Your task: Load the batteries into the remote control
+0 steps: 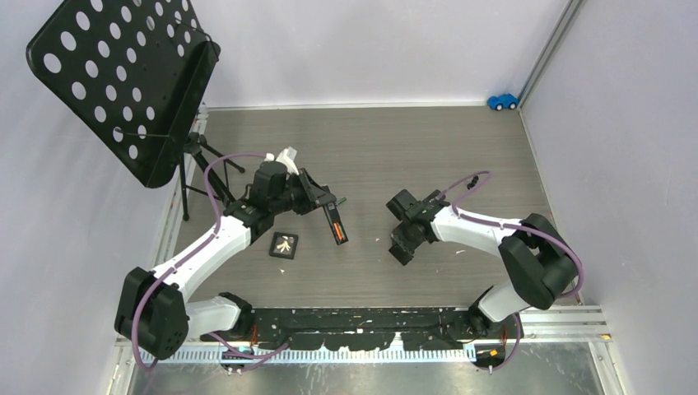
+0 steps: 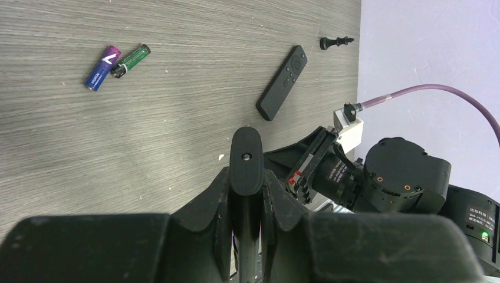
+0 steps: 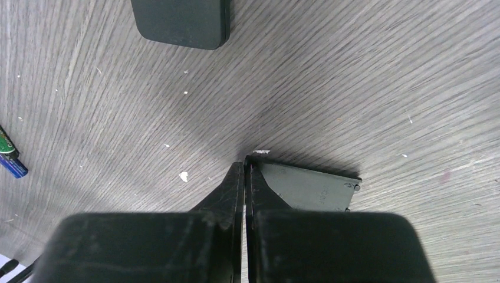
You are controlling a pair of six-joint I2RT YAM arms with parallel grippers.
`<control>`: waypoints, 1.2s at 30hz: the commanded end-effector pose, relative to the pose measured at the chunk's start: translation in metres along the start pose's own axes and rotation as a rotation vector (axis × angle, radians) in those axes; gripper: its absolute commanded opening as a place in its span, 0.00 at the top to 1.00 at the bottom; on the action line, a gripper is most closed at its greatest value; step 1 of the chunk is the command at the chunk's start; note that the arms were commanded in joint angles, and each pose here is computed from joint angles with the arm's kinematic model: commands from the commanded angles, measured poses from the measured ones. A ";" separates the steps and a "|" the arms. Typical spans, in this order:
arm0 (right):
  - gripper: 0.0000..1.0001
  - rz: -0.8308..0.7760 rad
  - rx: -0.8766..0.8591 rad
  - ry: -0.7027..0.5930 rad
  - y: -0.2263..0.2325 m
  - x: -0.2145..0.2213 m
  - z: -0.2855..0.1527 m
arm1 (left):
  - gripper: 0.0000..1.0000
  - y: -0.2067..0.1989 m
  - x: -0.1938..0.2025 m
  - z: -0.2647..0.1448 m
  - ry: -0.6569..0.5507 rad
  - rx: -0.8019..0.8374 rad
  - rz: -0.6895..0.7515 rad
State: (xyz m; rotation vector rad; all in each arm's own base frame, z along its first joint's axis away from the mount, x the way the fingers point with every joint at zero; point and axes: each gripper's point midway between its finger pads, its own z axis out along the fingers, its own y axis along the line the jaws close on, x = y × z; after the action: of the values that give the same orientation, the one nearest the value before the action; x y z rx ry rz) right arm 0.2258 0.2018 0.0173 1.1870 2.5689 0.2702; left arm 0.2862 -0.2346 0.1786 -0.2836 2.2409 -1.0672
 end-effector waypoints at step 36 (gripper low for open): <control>1.00 0.066 -1.600 0.050 0.166 -0.023 -0.369 | 1.00 -0.135 -0.054 -0.017 -0.117 0.606 -0.479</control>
State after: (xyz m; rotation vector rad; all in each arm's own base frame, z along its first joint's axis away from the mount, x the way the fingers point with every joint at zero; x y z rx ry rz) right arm 0.2401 0.2738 0.3700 0.5858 1.5753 1.7089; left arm 0.3077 -0.2877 0.2864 -0.5917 1.8067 -1.7556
